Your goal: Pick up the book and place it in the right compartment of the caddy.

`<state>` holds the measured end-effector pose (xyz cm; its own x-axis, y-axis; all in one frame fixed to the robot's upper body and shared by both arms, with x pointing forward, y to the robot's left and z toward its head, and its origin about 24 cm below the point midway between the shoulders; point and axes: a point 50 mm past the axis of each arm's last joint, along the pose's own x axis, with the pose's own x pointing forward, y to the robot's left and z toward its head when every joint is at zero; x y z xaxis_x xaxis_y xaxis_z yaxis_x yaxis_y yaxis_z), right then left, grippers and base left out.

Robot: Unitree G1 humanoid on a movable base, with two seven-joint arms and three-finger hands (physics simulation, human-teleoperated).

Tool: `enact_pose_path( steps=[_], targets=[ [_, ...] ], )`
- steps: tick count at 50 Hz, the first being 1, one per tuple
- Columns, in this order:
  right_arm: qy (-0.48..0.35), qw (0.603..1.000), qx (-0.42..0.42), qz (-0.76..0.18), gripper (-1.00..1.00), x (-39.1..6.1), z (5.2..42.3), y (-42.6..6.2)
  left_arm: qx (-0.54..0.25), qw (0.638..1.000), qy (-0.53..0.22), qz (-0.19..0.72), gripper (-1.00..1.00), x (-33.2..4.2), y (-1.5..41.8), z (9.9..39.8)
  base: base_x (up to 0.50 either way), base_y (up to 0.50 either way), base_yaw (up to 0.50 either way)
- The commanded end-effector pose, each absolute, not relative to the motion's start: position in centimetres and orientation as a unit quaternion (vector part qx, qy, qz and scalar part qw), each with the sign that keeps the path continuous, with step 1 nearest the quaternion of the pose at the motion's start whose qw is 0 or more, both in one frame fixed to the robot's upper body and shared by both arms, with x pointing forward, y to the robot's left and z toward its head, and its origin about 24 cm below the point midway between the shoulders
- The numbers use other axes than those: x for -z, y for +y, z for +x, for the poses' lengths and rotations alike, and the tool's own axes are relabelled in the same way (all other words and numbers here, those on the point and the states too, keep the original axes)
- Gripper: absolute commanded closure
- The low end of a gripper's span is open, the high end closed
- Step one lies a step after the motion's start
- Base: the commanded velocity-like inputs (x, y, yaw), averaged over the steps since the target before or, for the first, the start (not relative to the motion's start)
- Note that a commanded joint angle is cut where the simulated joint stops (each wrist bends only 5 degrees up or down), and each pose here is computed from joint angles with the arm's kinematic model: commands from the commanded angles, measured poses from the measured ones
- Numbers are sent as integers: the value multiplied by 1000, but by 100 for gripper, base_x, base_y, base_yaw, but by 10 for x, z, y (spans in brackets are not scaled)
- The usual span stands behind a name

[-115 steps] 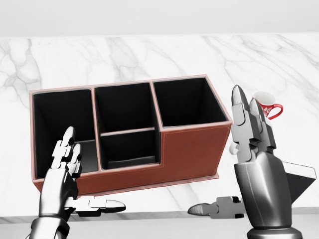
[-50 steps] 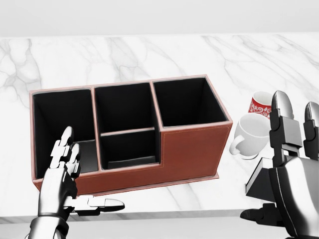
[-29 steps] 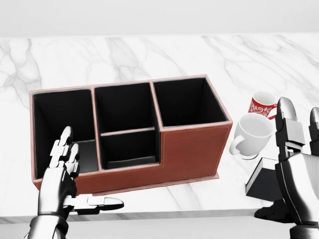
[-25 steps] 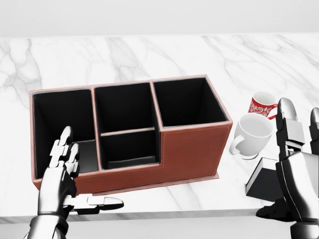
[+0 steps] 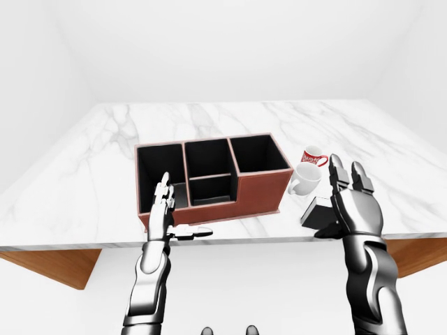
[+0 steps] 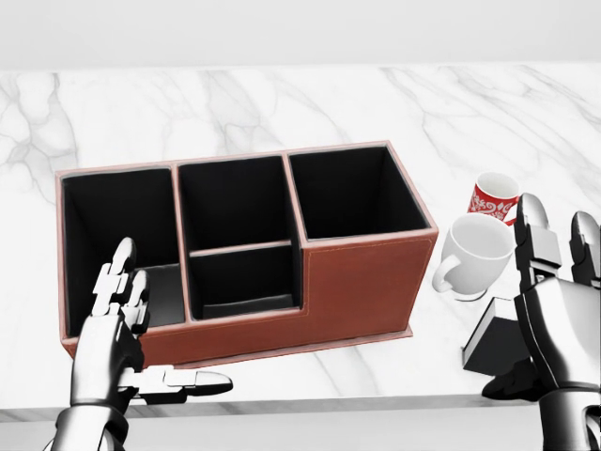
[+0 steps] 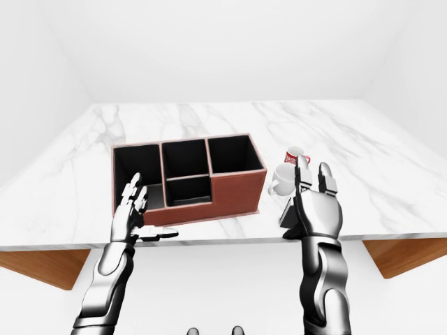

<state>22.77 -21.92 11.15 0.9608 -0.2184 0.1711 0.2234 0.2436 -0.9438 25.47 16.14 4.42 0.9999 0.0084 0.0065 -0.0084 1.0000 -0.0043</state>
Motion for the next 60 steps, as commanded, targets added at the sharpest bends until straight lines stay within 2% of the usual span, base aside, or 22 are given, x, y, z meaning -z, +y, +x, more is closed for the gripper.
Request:
enact_pose_path(
  steps=[1, 5, 6, 7, 24, 32, 47, 48, 49, 52, 53, 54, 60],
  targets=[
    [11, 790, 137, -598, -100, -102, 240, -230, -4, 1000, -4, -2, -100, -45, 161, 253, 0, 0, 0],
    [22, 793, 142, -593, -100, -94, 241, -236, -5, 1000, -5, -2, -100, -45, 162, 254, 0, 0, 0],
    [110, 802, 141, -570, -100, -47, 240, -262, -5, 1000, -7, -2, -100, -45, 162, 255, 0, 0, 0],
    [113, 803, 140, -569, -100, -44, 240, -264, -5, 1000, -7, -2, -100, -45, 162, 255, 0, 0, 0],
    [123, 807, 136, -562, -100, -33, 243, -268, -5, 1000, -7, -2, -100, -45, 161, 254, 0, 0, 0],
    [111, 789, 115, -593, -100, -46, 263, -268, -5, 1000, -7, -3, -100, -46, 162, 254, 0, 0, 0],
    [167, 784, 104, -588, -100, -14, 275, -280, -6, 1000, -6, -6, -100, -45, 163, 255, 0, 0, 0],
    [173, 786, 106, -584, -95, -11, 275, -281, -6, 1000, -6, -7, -100, -46, 163, 255, 0, 0, 0],
    [176, 787, 108, -581, -72, -9, 276, -282, -6, 1000, -6, -7, -100, -46, 163, 255, 0, 0, 0],
    [186, 789, 109, -576, -36, -5, 278, -285, -6, 1000, -5, -8, -100, -45, 163, 255, 0, 0, 0],
    [186, 789, 108, -576, -8, -5, 279, -285, -6, 1000, -5, -8, -100, -46, 163, 255, 0, 0, 0],
    [184, 790, 106, -576, 5, -6, 280, -284, -6, 1000, -5, -8, -100, -46, 163, 255, 0, 0, 0],
    [192, 812, 102, -542, 17, -9, 283, -285, -5, 1000, -8, -7, -100, -46, 163, 255, 0, 0, 0]
  ],
)
